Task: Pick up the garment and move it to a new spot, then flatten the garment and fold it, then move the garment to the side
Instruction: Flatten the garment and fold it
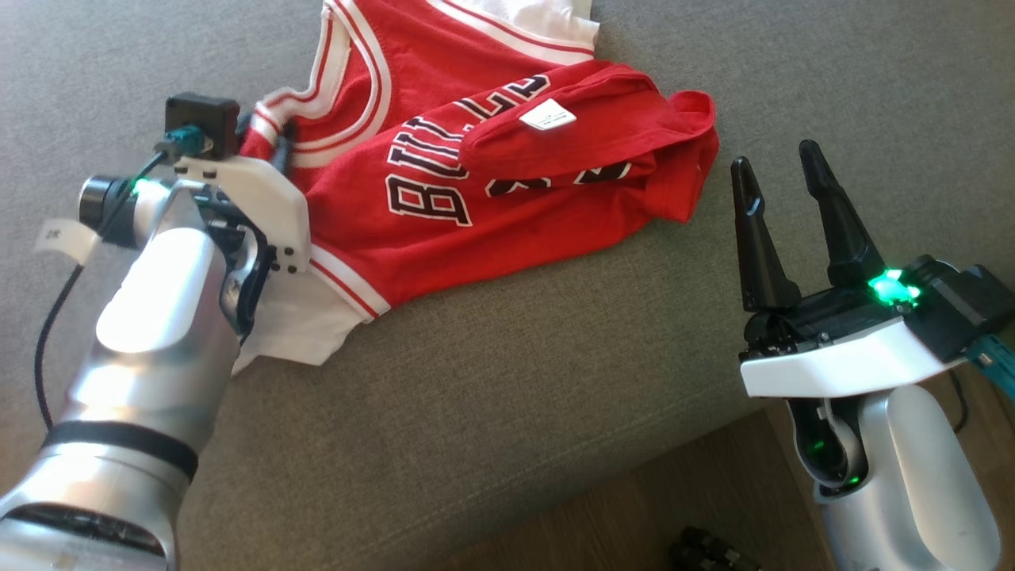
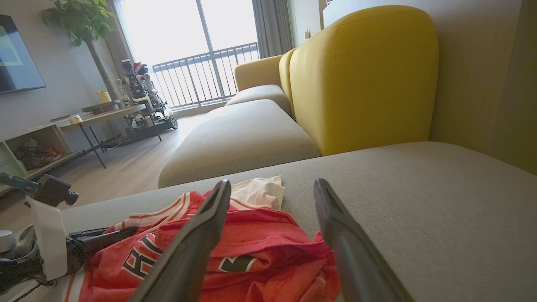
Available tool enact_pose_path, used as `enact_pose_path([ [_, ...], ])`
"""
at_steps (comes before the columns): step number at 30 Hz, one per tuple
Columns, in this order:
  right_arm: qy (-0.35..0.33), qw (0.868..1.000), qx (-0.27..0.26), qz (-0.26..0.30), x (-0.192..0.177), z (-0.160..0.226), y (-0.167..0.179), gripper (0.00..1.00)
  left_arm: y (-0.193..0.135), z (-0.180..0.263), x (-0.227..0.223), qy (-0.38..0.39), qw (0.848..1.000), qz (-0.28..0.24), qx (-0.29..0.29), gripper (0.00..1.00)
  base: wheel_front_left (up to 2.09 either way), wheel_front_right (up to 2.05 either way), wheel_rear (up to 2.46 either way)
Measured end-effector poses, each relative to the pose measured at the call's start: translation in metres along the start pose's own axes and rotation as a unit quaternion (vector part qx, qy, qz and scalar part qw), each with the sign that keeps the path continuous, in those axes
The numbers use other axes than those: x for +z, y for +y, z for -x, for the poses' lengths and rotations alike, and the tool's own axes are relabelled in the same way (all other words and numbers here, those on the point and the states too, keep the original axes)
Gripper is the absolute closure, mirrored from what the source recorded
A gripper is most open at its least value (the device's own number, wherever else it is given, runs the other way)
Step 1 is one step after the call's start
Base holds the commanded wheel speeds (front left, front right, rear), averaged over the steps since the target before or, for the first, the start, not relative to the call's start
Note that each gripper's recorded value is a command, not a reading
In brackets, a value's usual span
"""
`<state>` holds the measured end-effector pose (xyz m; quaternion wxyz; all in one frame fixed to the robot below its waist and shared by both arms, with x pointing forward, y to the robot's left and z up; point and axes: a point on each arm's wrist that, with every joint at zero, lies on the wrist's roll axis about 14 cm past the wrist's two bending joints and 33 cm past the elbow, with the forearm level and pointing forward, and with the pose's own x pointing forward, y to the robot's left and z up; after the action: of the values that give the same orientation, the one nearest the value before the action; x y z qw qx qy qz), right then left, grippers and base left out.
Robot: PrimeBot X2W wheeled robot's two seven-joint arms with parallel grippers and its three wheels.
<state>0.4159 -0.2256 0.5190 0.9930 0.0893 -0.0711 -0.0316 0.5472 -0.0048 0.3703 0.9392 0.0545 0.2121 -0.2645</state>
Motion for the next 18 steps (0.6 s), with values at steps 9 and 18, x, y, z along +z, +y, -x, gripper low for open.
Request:
enact_pose_path([
  [9,0.005,1.000,-0.003,-0.006,-0.004,-0.001,-0.002,0.00,0.053,-0.011,0.058,-0.090,0.992,0.048,0.079,1.00,0.00,0.00,0.00],
  [18,0.002,1.000,0.007,-0.014,-0.005,-0.008,0.005,0.00,0.139,0.008,0.083,-0.127,0.968,0.080,0.200,0.00,0.00,0.00,0.00],
])
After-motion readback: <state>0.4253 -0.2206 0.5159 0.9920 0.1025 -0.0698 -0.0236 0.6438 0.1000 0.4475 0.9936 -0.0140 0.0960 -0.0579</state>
